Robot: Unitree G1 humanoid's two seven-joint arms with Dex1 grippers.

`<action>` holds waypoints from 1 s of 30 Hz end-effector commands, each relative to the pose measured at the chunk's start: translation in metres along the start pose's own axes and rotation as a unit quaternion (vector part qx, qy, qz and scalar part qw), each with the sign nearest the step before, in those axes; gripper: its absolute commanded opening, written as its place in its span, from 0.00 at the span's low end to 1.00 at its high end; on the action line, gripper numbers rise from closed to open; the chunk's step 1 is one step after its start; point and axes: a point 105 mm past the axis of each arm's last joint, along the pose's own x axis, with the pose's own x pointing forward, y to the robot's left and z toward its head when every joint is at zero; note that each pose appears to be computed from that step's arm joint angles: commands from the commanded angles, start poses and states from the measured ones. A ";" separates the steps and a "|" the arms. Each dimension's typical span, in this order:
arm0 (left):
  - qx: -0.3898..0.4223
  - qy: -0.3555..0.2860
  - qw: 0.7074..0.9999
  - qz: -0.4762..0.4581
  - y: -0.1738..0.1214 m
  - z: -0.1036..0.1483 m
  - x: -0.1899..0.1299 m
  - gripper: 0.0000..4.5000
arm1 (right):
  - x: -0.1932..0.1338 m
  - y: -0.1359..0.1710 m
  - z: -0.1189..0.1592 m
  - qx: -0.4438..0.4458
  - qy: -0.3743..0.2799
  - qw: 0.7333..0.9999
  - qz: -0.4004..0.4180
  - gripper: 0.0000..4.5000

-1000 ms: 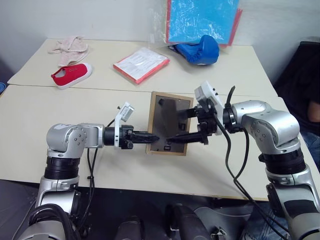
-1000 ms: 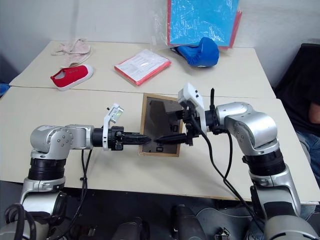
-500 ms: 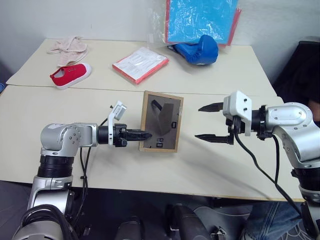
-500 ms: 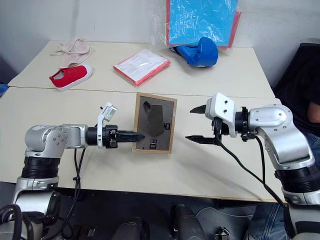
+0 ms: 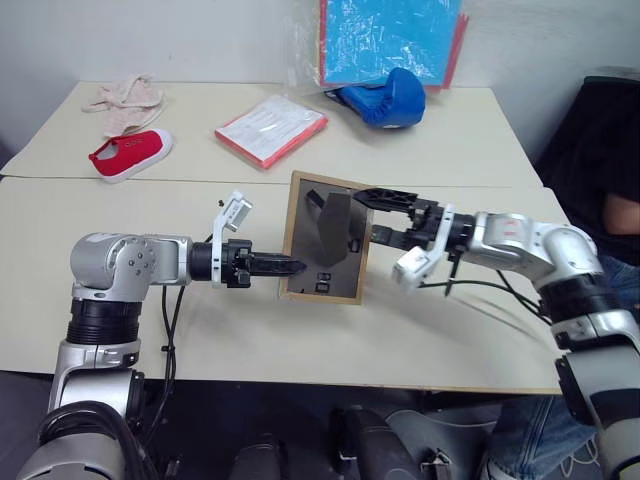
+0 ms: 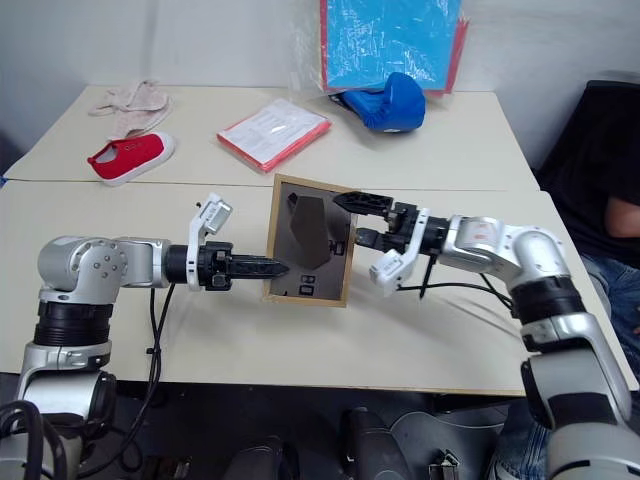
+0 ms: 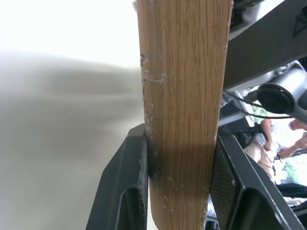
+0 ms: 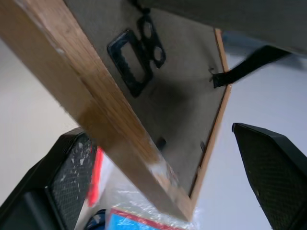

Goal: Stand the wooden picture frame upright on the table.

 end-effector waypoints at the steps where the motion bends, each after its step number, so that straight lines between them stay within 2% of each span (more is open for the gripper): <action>1: 0.017 -0.013 1.000 -0.020 -0.012 0.009 -0.006 0.28 | 0.005 -0.018 -0.005 -0.039 -0.008 0.997 -0.061 0.91; 2: 0.015 -0.013 1.000 -0.020 -0.012 0.008 -0.007 0.28 | 0.006 -0.019 -0.005 -0.048 -0.012 0.996 -0.069 0.87; 8: 0.011 -0.012 1.000 0.004 -0.003 0.006 -0.014 0.28 | -0.003 -0.024 -0.002 -0.084 -0.039 0.991 -0.098 0.43; 10: 0.018 -0.017 1.000 0.005 -0.002 0.008 -0.016 0.28 | -0.003 -0.025 -0.003 -0.087 -0.045 0.990 -0.099 0.35; 12: 0.026 -0.028 0.999 0.004 -0.003 0.012 -0.021 0.28 | -0.003 -0.028 -0.003 -0.086 -0.053 0.990 -0.099 0.33; 14: 0.035 -0.048 0.998 0.011 -0.005 0.020 -0.032 0.45 | -0.002 -0.029 -0.005 -0.080 -0.055 0.990 -0.099 0.32; 15: 0.040 -0.056 0.997 0.018 -0.006 0.024 -0.036 0.50 | -0.002 -0.030 -0.006 -0.076 -0.055 0.991 -0.098 0.31; 16: 0.063 -0.066 0.995 0.042 -0.007 0.029 -0.051 0.58 | -0.001 -0.031 -0.006 -0.072 -0.060 0.991 -0.098 0.28; 20: 0.179 -0.107 0.972 0.105 -0.030 0.041 -0.100 0.85 | 0.001 -0.031 -0.007 -0.043 -0.065 0.993 -0.089 0.28; 22: 0.229 -0.142 0.956 0.114 -0.054 0.043 -0.125 0.98 | 0.002 -0.028 -0.007 0.025 -0.065 0.994 -0.088 0.28; 24: 0.284 -0.132 0.940 0.133 -0.068 0.032 -0.132 1.00 | 0.004 -0.028 -0.010 0.122 -0.054 0.985 -0.107 0.28; 26: 0.318 -0.110 0.928 0.160 -0.070 0.017 -0.129 1.00 | 0.019 -0.022 -0.020 0.261 0.009 0.958 -0.115 0.28; 27: 0.326 -0.109 0.923 0.172 -0.069 0.012 -0.126 1.00 | 0.024 -0.023 -0.027 0.361 0.031 0.924 -0.125 0.28; 28: 0.335 -0.108 0.918 0.184 -0.068 0.009 -0.124 1.00 | 0.028 -0.021 -0.030 0.474 0.030 0.872 -0.121 0.28; 30: 0.358 -0.115 0.902 0.211 -0.064 0.005 -0.118 1.00 | 0.036 -0.020 -0.022 0.659 -0.020 0.746 -0.098 0.28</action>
